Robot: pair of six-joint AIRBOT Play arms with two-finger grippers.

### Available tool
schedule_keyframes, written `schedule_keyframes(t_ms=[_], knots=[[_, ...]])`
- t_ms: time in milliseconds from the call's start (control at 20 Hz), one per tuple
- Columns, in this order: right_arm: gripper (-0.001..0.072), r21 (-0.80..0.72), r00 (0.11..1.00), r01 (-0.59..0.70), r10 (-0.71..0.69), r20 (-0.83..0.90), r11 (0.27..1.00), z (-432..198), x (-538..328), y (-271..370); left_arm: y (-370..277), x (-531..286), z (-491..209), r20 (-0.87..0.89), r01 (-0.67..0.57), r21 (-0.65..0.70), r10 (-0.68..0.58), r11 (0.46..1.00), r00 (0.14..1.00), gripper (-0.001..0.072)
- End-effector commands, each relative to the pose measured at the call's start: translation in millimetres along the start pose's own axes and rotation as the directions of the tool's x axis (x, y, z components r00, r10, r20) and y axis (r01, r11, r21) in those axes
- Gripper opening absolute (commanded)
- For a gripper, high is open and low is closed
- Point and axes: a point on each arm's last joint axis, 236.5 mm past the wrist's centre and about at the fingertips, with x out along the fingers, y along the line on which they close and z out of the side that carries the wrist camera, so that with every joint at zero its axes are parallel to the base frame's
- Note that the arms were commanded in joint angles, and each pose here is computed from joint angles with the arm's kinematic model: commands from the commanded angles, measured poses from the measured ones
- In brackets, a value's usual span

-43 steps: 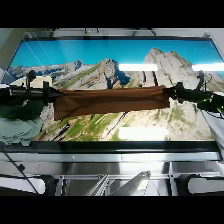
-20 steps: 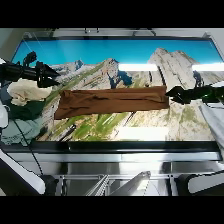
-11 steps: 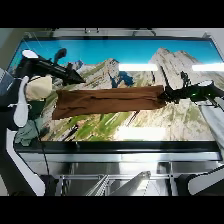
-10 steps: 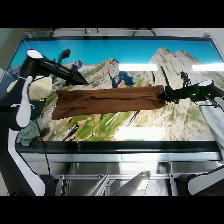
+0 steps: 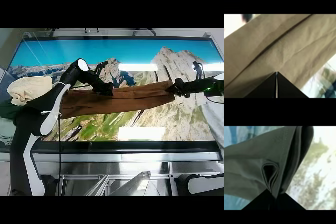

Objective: Fold the shirts.

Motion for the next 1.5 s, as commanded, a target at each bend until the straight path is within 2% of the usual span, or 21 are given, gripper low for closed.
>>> schedule_keyframes(t_ms=[0,100,250,400,500,600,700,750,850,900,950,1100,1250,1300,1350,1400,1450], knots=[[0.0022,-0.041,0.999,-0.038,0.038,0.001,0.998,-3,-24,27,-16,28,8,0.010,-0.005,0.034,0.005,0.999,1.000,0.0020],[0.0022,-0.058,0.996,-0.093,0.094,0.009,0.994,-2,-34,49,-18,39,-1,-0.021,0.000,0.025,0.000,1.000,1.000,0.0019],[0.0021,-0.100,0.977,-0.198,0.204,0.055,0.975,8,-60,97,-36,42,-1,-0.013,0.085,-0.014,-0.086,0.996,0.996,0.0020],[0.0022,-0.171,0.911,-0.378,0.398,0.105,0.910,16,-87,167,-49,38,6,0.014,0.147,-0.039,-0.147,0.988,0.989,0.0020],[0.0022,-0.199,0.897,-0.410,0.433,0.087,0.890,10,-87,191,-68,19,11,0.033,0.248,-0.069,-0.246,0.966,0.969,0.0019],[0.0022,-0.207,0.893,-0.434,0.449,0.032,0.877,-5,-73,211,-106,-39,23,0.079,0.449,-0.038,-0.445,0.893,0.892,0.0019],[0.0022,-0.235,0.882,-0.459,0.471,-0.005,0.857,-19,-49,244,-143,-135,34,0.152,0.655,0.077,-0.658,0.752,0.737,0.0018],[0.0022,-0.254,0.882,-0.459,0.472,-0.009,0.852,-26,-34,262,-154,-189,40,0.202,0.720,0.140,-0.731,0.680,0.652,0.0007],[0.0022,-0.301,0.881,-0.455,0.473,-0.013,0.838,-45,1,301,-157,-291,42,0.298,0.754,0.287,-0.803,0.591,0.516,0.0001],[0.0023,-0.330,0.883,-0.446,0.469,-0.012,0.832,-56,23,318,-154,-330,39,0.337,0.739,0.345,-0.811,0.579,0.478,0.0002],[0.0022,-0.335,0.888,-0.436,0.459,-0.010,0.835,-69,49,332,-149,-363,33,0.373,0.705,0.393,-0.803,0.591,0.465,0.0002],[0.0023,-0.361,0.904,-0.410,0.426,-0.038,0.838,-113,130,363,-140,-423,11,0.436,0.611,0.467,-0.768,0.639,0.470,0.0002],[0.0036,-0.438,0.907,-0.410,0.410,-0.102,0.800,-164,218,390,-144,-447,-15,0.418,0.563,0.515,-0.762,0.647,0.494,0.0002],[0.0319,-0.455,0.898,-0.433,0.415,-0.144,0.778,-182,242,398,-147,-448,-23,0.397,0.561,0.524,-0.767,0.641,0.504,0.0001],[0.0564,-0.455,0.879,-0.474,0.430,-0.205,0.754,-199,254,406,-150,-447,-28,0.380,0.562,0.531,-0.771,0.635,0.512,0.0001],[0.0457,-0.448,0.851,-0.525,0.449,-0.273,0.723,-213,254,414,-154,-445,-31,0.363,0.567,0.534,-0.776,0.627,0.516,0.0001],[0.0137,-0.446,0.826,-0.563,0.457,-0.329,0.696,-220,244,418,-159,-442,-33,0.347,0.574,0.536,-0.781,0.619,0.518,0.0001]])
